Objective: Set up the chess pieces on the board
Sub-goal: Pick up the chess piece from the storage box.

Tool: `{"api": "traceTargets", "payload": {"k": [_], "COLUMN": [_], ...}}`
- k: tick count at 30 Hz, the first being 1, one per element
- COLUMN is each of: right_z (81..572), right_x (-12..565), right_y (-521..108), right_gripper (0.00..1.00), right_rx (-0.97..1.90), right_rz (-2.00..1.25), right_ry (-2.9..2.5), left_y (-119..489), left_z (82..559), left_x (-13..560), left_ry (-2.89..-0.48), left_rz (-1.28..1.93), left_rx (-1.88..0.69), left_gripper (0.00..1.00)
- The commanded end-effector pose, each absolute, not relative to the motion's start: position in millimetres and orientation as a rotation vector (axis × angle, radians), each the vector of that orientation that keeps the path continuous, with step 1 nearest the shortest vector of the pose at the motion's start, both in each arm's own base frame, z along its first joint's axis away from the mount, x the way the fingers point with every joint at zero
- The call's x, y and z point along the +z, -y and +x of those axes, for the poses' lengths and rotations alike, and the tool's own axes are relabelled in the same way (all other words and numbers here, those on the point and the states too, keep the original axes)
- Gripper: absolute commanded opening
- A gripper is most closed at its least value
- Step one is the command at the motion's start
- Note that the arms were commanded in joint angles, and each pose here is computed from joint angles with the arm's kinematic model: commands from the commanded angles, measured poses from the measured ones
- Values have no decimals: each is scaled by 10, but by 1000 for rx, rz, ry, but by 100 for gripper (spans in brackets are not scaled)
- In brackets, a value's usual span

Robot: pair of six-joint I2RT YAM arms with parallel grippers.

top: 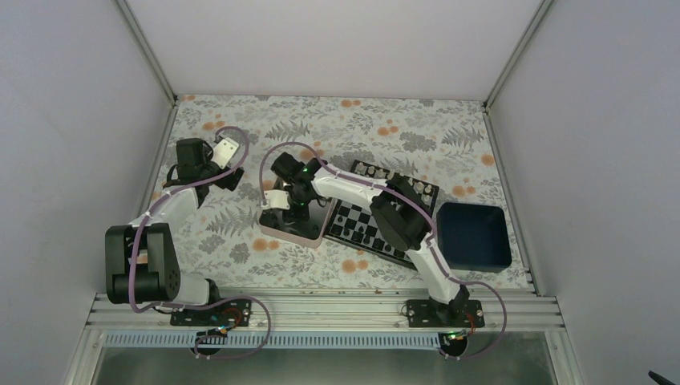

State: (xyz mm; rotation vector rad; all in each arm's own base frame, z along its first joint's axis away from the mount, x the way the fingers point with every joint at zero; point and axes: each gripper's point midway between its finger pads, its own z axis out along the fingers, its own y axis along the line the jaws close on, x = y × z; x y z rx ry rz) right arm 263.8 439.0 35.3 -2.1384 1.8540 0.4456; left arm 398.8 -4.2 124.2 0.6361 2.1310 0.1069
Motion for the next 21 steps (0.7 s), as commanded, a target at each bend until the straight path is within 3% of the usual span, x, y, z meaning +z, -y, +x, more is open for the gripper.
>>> {"api": "traceTargets", "payload": {"k": [1, 7, 14, 21], "right_z": [2586, 2581, 2639, 2802], "right_x": [369, 433, 709, 1130], "right_y": [-4501, -4516, -4276, -3614], "right_gripper": [29, 5, 4, 4], "right_rx": [481, 500, 422, 378], "right_rz": [-2157, -2148, -2089, -1913], "right_ry": [-1815, -1802, -1822, -1922], "left_y": [64, 55, 50, 15], "left_z": [3994, 3990, 3996, 4012], "left_x": [1315, 1301, 1322, 1315], "left_ry": [-2097, -2100, -2100, -2105], "left_rz": [642, 643, 639, 629], "left_rx": [96, 100, 101, 123], "left_gripper": [100, 100, 100, 100]}}
